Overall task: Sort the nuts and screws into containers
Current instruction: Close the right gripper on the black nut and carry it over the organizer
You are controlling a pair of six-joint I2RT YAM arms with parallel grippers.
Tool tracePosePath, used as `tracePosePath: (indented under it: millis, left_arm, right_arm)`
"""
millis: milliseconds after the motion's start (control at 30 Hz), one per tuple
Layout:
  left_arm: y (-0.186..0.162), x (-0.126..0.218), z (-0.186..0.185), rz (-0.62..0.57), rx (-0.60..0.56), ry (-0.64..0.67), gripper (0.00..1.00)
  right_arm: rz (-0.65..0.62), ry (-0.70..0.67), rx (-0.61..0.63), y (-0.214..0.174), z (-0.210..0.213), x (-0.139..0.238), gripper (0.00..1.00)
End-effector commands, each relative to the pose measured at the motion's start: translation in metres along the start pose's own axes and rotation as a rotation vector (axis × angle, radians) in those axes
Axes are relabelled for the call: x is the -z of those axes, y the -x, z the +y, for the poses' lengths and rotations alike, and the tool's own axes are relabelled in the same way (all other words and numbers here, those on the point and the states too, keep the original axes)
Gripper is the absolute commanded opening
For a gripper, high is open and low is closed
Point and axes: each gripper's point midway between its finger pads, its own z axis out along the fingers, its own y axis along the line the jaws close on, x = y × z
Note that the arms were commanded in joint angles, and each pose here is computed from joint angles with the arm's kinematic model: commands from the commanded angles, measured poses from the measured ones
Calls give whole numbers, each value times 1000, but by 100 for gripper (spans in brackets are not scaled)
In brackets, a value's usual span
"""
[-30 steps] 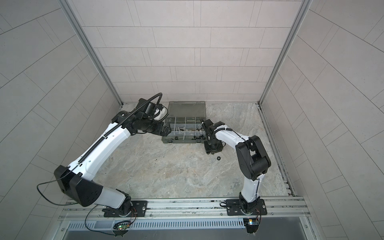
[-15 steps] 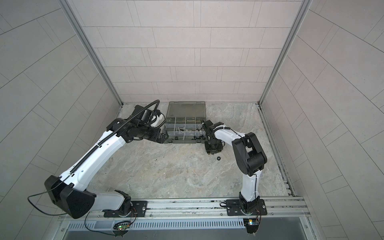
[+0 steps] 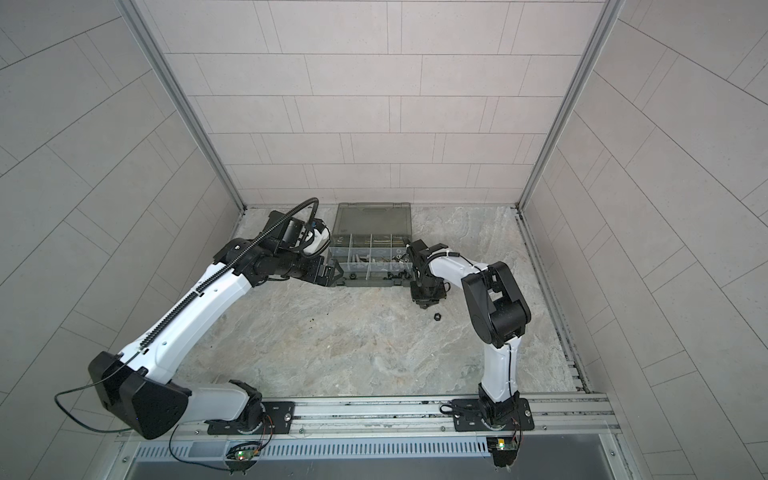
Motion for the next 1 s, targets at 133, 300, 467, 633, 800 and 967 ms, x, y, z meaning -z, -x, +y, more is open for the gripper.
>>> tracePosePath:
  millis: [133,300,467,633,800,967]
  left_arm:
    - [-5,3,6,2,-9,33,100]
    - [-7,4,7,5,-8,32,100]
    - [-9,10,14,-8,-1,68,100]
    - [-17,19,29,-11,27,124,100]
    - [-24,30,42,-23,67,140,100]
    - [-31,41,51,-26,84,156,100]
  right_arm:
    - [0,39,-14,1,9,16,18]
    - [-45,70,31,17,31,50,19]
    - [-90,143,91,36,69,78,20]
    - [-113,204,141,55,110,92,21]
    - [-114,269,183,71,151,91,21]
    - [-108,314,202,80,178,84,21]
